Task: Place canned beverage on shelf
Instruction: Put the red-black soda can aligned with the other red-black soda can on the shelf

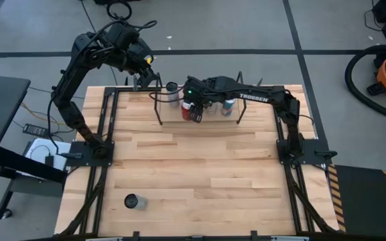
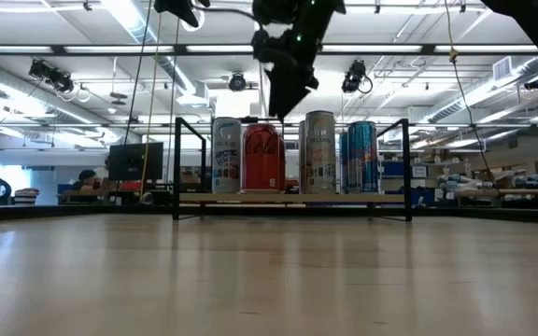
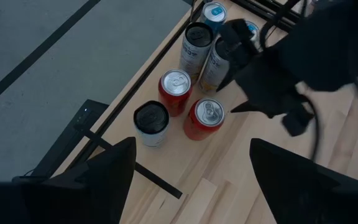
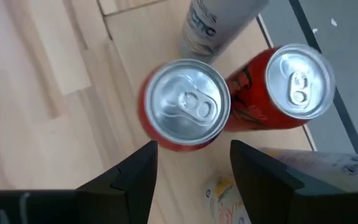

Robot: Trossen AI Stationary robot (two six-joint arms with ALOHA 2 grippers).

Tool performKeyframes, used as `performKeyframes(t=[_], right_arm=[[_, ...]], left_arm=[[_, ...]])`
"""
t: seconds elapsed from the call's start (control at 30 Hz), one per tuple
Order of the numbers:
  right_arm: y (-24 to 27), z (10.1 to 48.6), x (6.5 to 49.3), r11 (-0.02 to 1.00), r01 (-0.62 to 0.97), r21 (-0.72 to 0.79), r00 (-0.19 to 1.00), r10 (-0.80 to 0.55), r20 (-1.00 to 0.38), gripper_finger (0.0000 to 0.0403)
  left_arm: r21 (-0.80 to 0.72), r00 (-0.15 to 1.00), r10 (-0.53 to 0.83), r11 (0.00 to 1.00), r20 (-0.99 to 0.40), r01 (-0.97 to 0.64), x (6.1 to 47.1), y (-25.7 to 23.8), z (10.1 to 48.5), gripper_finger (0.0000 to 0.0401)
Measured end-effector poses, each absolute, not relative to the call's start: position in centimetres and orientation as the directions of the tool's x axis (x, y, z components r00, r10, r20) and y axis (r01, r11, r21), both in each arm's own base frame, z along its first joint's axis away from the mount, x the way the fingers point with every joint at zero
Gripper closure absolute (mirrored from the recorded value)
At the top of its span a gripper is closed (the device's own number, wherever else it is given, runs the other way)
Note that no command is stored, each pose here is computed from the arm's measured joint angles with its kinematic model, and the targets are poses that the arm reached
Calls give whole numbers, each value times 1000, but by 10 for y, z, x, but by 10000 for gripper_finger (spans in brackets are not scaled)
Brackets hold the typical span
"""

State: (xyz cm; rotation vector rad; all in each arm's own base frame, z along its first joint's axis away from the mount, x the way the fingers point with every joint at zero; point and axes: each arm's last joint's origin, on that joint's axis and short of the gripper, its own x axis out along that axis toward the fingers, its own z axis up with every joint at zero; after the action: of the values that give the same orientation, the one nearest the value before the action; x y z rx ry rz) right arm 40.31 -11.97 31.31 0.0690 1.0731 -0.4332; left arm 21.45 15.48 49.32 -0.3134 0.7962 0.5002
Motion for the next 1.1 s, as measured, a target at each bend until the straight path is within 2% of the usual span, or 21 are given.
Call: performKeyframes(t=[0.17,0.4,0.67,0.87,1.1], right_arm=[[-113,339,404,929,349,-120,472,-285,-834,193],[-109,359,405,967,253,-18,572,-164,-804,193],[-109,361,404,974,193,-117,557,-207,-804,185],[-112,354,406,970,193,-149,541,-232,-808,140],[-115,343,410,981,104,-164,563,-194,-803,87]], left_arm=[[-81,593,307,840,-744,-537,215,155,493,86],[-81,593,307,840,-744,-537,215,155,493,86],[-88,593,307,835,-744,-543,215,155,493,86],[-89,593,307,834,-744,-544,215,155,493,86],[-88,593,307,835,-744,-543,215,155,493,86]])
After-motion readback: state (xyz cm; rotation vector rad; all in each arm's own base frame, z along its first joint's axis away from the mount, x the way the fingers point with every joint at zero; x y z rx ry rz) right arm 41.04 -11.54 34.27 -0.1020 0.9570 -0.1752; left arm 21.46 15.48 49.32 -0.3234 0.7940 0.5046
